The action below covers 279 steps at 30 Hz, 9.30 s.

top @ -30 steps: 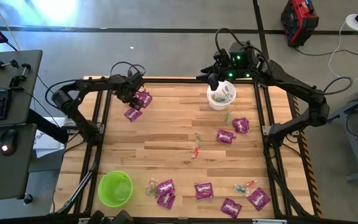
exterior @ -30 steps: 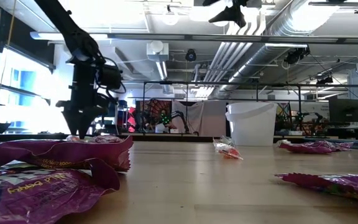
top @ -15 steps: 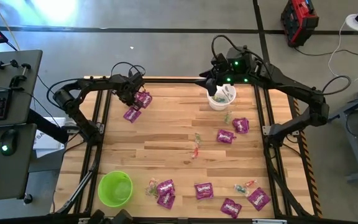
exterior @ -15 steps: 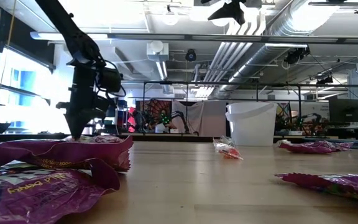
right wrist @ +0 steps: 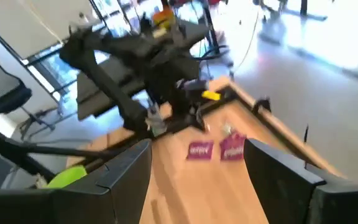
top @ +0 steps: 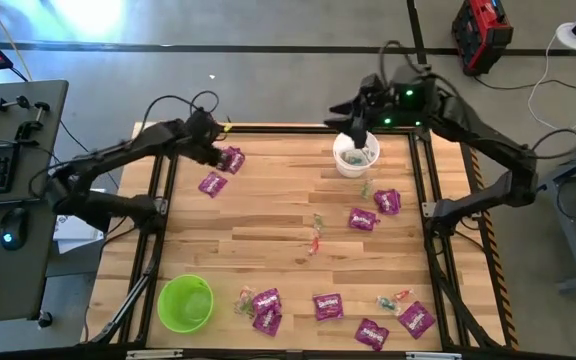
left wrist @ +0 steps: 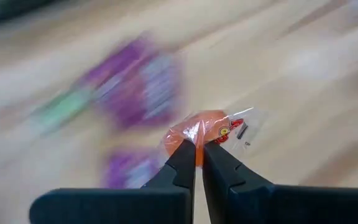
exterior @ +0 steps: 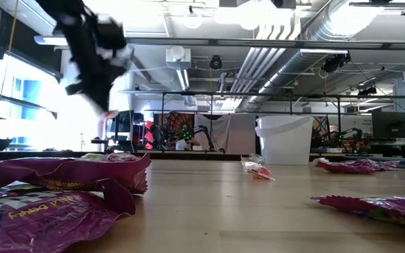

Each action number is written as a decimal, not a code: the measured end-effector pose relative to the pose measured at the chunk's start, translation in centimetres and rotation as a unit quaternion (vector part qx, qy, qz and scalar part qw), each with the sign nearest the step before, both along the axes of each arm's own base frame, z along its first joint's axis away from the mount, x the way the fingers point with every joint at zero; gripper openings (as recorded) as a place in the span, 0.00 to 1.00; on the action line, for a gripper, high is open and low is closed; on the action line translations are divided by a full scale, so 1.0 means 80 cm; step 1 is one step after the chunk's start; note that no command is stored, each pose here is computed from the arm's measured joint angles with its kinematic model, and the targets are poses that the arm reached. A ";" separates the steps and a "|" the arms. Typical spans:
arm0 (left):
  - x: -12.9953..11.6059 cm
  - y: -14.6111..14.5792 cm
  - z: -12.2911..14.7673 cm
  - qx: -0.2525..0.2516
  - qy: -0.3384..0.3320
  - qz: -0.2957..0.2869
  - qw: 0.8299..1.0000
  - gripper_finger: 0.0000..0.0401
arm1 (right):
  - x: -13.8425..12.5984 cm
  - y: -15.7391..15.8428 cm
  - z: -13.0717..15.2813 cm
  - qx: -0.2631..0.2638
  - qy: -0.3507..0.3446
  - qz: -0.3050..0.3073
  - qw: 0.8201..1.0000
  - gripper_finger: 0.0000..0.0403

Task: Sort candy by brand, put in halloween buckets
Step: Put the orange gummy into the white bucket, then put the green gummy into the white bucket

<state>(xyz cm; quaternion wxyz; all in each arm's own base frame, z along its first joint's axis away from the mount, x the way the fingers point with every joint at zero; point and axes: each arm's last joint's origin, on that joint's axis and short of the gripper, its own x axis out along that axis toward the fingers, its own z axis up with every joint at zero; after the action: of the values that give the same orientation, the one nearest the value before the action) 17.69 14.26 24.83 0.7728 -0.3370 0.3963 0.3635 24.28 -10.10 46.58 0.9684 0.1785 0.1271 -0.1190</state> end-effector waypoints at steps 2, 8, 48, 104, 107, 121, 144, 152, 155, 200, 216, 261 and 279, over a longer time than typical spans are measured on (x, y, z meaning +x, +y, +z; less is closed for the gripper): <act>0.023 -0.013 0.014 0.026 -0.074 -0.020 0.997 0.00 | -0.006 -0.001 0.009 -0.012 -0.009 -0.017 1.000 0.61; 0.110 -0.040 0.008 0.051 -0.215 -0.074 0.972 0.00 | -0.021 -0.005 0.024 -0.017 -0.025 -0.066 0.997 0.61; 0.401 0.059 -0.047 0.197 -0.185 -0.239 0.933 0.49 | -0.024 -0.008 0.014 -0.014 0.022 -0.112 0.993 0.61; 0.178 -0.322 -0.014 -0.159 0.052 -0.467 0.868 0.51 | -0.026 -0.002 -0.033 0.054 0.199 -0.105 0.973 0.61; 0.198 -0.337 -0.018 -0.212 0.083 -0.422 0.878 0.51 | -0.025 0.002 -0.034 0.038 0.207 -0.089 0.974 0.61; 0.201 -0.393 -0.063 -0.170 0.234 -0.300 0.909 0.51 | -0.021 0.013 -0.034 0.032 0.212 -0.069 0.974 0.61; 0.212 -0.409 -0.109 -0.153 0.253 -0.298 0.907 0.29 | -0.021 0.012 -0.034 0.039 0.210 -0.086 0.973 0.61; 0.211 -0.415 -0.109 -0.144 0.241 -0.307 0.909 0.19 | -0.021 0.012 -0.034 0.038 0.210 -0.085 0.973 0.61; 0.210 -0.407 -0.103 -0.134 0.256 -0.310 0.906 0.22 | -0.021 0.012 -0.034 0.037 0.210 -0.085 0.973 0.61; 0.196 -0.429 -0.110 -0.196 0.282 -0.325 0.881 0.22 | 0.001 0.002 -0.052 0.036 0.244 -0.084 0.965 0.61; 0.175 -0.357 0.106 -0.017 -0.030 -0.481 0.876 0.01 | -0.035 0.017 -0.026 0.036 0.201 -0.085 0.975 0.61; 0.373 -0.012 0.030 0.240 -0.243 -0.355 0.870 0.01 | -0.068 0.029 0.022 0.006 0.045 -0.109 0.993 0.61; 0.417 0.062 -0.032 0.287 -0.198 -0.324 0.880 0.29 | -0.069 0.024 0.019 -0.002 0.057 -0.183 0.981 0.61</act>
<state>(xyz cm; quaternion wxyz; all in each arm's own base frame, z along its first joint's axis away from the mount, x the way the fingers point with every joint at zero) 51.08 19.24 22.25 0.9726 -0.0181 0.2007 0.1163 18.77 -8.19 48.12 0.9217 0.1895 0.1474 -0.3047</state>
